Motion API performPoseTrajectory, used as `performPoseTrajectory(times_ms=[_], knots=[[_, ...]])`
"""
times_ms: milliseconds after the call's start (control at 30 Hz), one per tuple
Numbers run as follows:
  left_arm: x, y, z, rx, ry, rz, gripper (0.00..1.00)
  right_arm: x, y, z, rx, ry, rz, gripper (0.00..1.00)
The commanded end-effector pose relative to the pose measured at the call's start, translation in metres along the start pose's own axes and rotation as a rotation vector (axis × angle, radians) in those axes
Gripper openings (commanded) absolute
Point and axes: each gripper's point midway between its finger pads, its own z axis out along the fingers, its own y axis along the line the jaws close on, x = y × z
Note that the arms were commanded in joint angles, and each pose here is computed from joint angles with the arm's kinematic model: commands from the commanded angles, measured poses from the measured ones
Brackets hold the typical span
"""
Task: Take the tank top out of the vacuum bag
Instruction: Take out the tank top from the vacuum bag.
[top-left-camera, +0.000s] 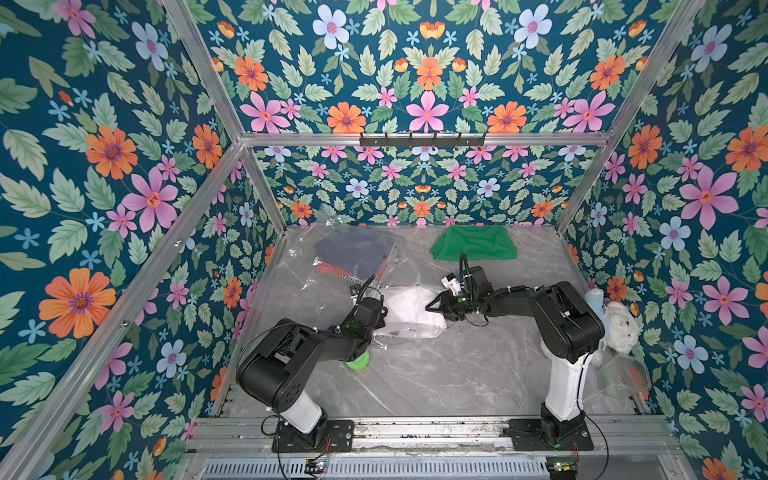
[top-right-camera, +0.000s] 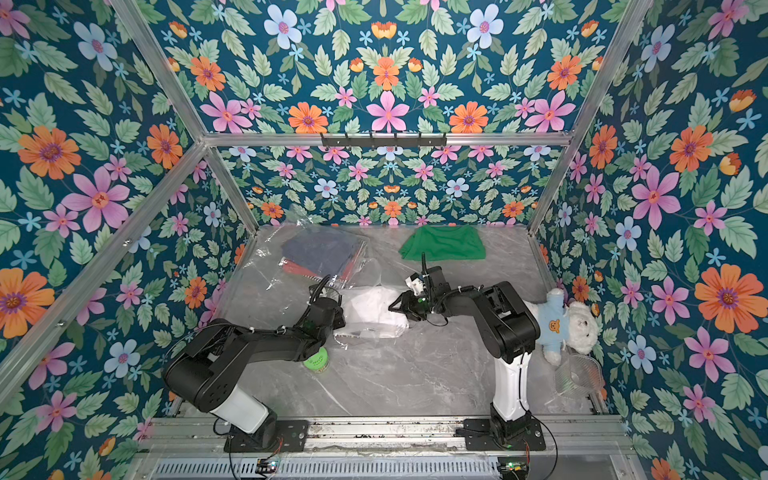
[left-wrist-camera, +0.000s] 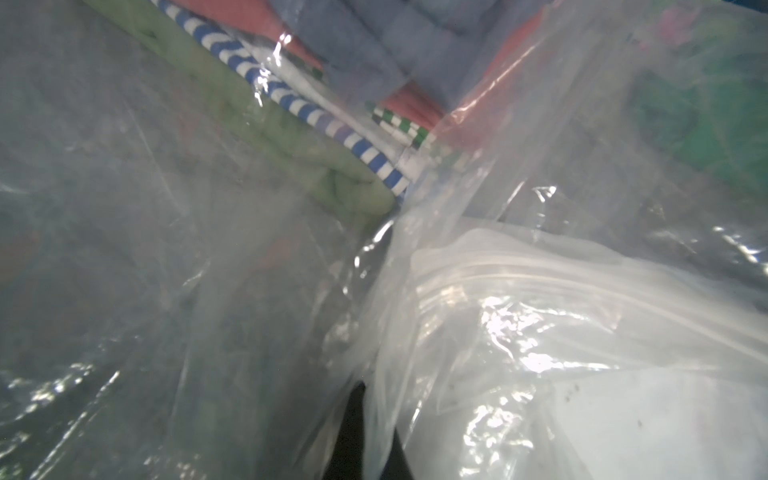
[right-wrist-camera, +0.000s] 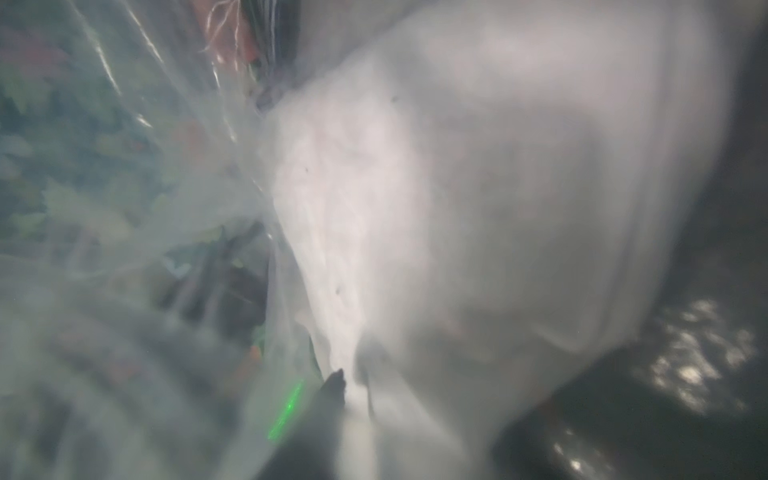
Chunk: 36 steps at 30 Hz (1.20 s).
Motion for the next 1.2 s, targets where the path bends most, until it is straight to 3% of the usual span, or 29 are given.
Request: performPoseTrajectory(times_ms=[0,133,167,233,300,667,967,1167], knots=[[0.006,-0.001,0.002,0.009,0.025,-0.013,0.00,0.004,0.011,0.007,-0.016,0.030,-0.050,0.48],[0.009,-0.001,0.003,0.014,0.031,-0.016,0.00,0.006,0.009,0.014,0.047,0.043,-0.087,0.45],[0.009,-0.001,0.003,0.013,0.031,-0.016,0.00,0.007,0.007,0.013,0.069,0.043,-0.090,0.39],[0.008,-0.001,0.002,0.014,0.028,-0.019,0.00,0.006,0.002,0.012,0.114,0.035,-0.105,0.16],[0.007,0.001,0.001,0.009,0.022,-0.020,0.00,0.004,0.004,0.006,0.127,0.016,-0.120,0.00],[-0.004,0.027,-0.005,-0.084,-0.001,-0.019,0.00,-0.009,0.032,-0.056,0.111,-0.102,-0.191,0.00],[-0.004,0.037,0.000,-0.102,0.016,-0.031,0.00,-0.018,0.020,-0.121,0.133,-0.208,-0.141,0.00],[-0.008,0.045,0.002,-0.124,0.020,-0.035,0.00,-0.019,-0.010,-0.165,0.173,-0.292,-0.056,0.00]])
